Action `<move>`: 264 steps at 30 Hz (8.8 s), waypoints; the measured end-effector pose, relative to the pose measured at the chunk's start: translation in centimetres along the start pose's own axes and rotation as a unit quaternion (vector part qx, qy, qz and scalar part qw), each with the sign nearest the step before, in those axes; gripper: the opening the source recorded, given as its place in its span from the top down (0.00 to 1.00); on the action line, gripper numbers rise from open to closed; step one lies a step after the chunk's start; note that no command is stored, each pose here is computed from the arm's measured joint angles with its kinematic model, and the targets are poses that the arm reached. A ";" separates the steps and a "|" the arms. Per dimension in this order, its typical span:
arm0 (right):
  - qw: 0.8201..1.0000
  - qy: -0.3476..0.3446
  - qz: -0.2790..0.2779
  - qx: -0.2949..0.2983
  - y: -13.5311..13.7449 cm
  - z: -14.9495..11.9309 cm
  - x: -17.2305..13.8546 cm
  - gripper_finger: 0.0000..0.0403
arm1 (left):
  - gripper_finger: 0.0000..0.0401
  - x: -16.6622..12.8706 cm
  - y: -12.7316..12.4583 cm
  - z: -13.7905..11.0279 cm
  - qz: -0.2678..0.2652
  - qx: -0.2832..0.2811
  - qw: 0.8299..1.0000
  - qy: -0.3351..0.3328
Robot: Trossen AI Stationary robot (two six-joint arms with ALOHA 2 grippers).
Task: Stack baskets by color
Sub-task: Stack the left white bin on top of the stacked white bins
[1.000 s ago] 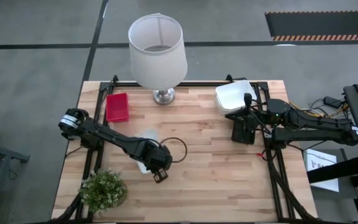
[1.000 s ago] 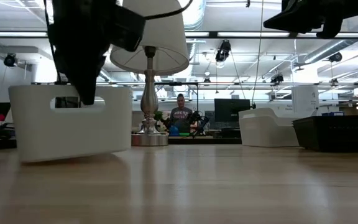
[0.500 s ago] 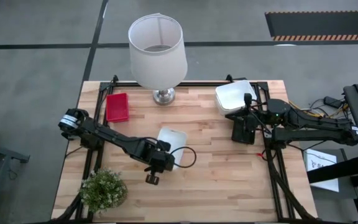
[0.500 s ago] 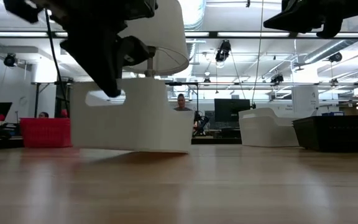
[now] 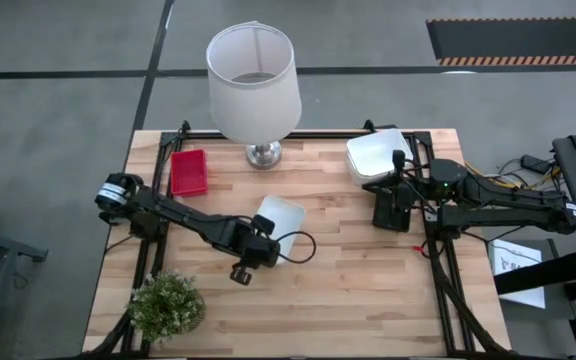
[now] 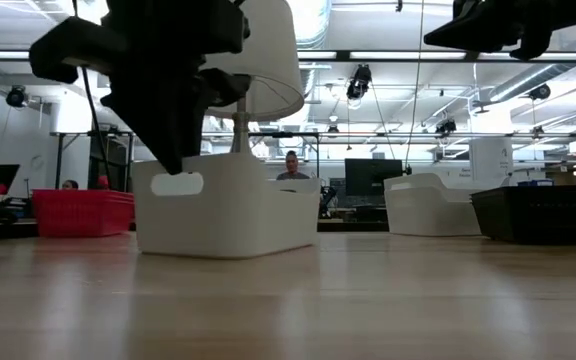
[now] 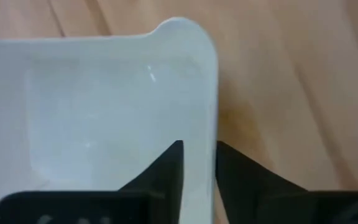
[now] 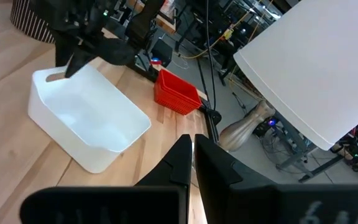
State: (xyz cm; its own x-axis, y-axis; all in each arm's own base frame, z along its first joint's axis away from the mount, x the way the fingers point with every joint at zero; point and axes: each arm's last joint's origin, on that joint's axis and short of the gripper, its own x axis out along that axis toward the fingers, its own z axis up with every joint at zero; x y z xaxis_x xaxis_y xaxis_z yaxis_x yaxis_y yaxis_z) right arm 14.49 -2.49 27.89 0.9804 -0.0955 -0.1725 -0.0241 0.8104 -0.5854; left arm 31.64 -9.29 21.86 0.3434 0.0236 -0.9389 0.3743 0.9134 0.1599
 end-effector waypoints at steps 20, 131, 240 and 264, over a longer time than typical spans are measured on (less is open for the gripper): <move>0.992 0.033 0.116 0.035 0.5 -1.1 7.4 0.97 | 0.70 -7.1 2.0 1.0 0.228 -0.044 0.970 -0.068; 0.885 0.447 0.106 0.081 -10.7 -3.8 5.0 0.98 | 0.70 -8.7 1.9 -5.1 0.379 -0.103 0.877 -0.277; 0.923 0.296 -0.047 0.241 -13.7 -5.3 4.1 0.98 | 0.70 -8.6 1.9 -5.1 0.383 -0.093 0.878 -0.273; 0.905 0.341 -0.075 0.245 -12.0 -8.1 4.5 0.98 | 0.70 -8.6 2.0 -5.1 0.385 -0.094 0.877 -0.272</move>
State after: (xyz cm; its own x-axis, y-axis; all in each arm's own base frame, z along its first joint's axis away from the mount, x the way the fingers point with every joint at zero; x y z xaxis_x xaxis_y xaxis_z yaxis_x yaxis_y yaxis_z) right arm 17.65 -17.34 27.78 0.6127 -0.4243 -0.6667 0.3517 0.9019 -0.2507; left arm 25.00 -5.62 28.74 0.8114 0.5117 -0.2823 -0.2798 0.7642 0.5811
